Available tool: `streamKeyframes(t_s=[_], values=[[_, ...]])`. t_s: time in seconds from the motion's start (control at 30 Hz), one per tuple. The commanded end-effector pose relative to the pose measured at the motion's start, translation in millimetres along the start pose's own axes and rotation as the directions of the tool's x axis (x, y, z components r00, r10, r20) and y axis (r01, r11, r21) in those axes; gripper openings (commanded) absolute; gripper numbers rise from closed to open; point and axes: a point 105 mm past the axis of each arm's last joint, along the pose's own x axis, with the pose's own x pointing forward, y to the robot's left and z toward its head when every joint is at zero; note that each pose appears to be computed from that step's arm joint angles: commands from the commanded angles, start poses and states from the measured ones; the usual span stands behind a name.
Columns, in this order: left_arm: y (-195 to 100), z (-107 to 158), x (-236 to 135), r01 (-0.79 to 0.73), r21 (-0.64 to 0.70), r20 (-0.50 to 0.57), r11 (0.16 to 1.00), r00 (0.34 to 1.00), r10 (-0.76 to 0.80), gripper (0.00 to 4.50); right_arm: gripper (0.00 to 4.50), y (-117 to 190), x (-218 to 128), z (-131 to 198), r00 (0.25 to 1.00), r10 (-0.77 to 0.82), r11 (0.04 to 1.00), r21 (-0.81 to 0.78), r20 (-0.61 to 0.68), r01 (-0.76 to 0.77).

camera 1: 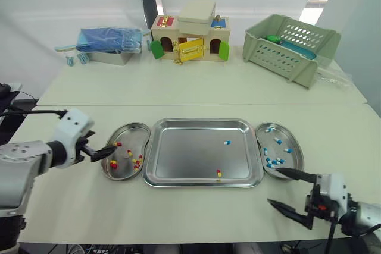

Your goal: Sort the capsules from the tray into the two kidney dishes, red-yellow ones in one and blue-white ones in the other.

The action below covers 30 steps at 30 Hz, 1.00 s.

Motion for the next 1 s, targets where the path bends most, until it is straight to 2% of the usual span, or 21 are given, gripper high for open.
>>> streamKeyframes(t_s=[0.03, 0.17, 0.4, 0.67, 1.0], values=[[32.5, -8.7, -25.5, -0.093, 0.002, -0.003, 0.996, 0.996, 0.093, 4.49, 4.50, -29.9, -27.4, 6.7, 0.994, -0.102, 0.995, -0.002, -0.037, 0.102], [57.8, -27.8, -41.7, -0.169, -0.044, -0.019, 0.985, 0.986, 0.168, 4.49, 4.50, -56.1, -50.9, 6.1, 0.978, -0.181, 0.983, 0.012, -0.104, 0.183], [85.3, -53.1, -60.0, -0.268, -0.077, -0.062, 0.960, 0.963, 0.264, 4.49, 4.50, -90.8, -73.7, 4.1, 0.946, -0.295, 0.955, -0.006, -0.133, 0.297], [87.3, -58.6, -61.7, -0.276, -0.089, -0.065, 0.957, 0.960, 0.271, 4.49, 4.50, -104.0, -80.7, 2.7, 0.935, -0.326, 0.945, -0.012, -0.140, 0.328], [75.4, -61.0, -53.1, -0.232, -0.076, -0.046, 0.970, 0.972, 0.229, 4.49, 4.50, -99.7, -79.7, 1.9, 0.939, -0.316, 0.948, -0.001, -0.136, 0.319]])
